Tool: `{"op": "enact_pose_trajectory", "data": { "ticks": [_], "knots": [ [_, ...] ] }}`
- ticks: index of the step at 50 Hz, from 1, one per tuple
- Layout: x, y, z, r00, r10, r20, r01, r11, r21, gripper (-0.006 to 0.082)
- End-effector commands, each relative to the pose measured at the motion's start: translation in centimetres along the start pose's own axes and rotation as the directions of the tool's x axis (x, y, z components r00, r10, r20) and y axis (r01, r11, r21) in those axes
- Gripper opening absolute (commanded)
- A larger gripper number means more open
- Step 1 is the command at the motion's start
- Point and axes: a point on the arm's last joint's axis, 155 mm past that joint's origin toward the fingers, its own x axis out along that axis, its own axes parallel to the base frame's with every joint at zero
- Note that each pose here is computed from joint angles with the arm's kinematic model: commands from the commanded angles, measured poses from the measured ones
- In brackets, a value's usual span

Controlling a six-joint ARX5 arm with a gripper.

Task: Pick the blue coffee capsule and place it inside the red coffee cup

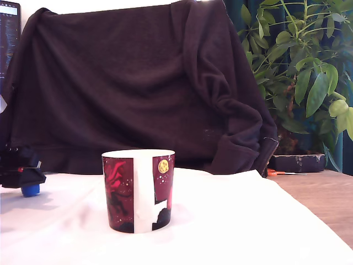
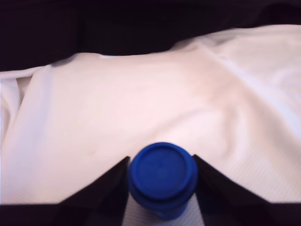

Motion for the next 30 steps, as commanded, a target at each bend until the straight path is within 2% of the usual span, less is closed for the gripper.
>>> {"op": "enact_pose_trajectory", "data": {
  "ticks": [1,8,13,20,30],
  "knots": [
    [0.0,-0.5,0.7,0.999,-0.025,0.032,0.026,0.999,-0.020,0.0165],
    [-0.5,-2.6,3.5,0.982,-0.137,0.132,0.149,0.985,-0.089,0.0165],
    [-1.6,-5.1,5.8,0.943,-0.263,0.202,0.293,0.947,-0.135,0.0165],
    [-3.9,-9.3,8.7,0.857,-0.440,0.269,0.488,0.861,-0.145,0.0165],
    [-7.8,-15.7,10.7,0.709,-0.644,0.287,0.688,0.720,-0.085,0.0165]
  ]
}}
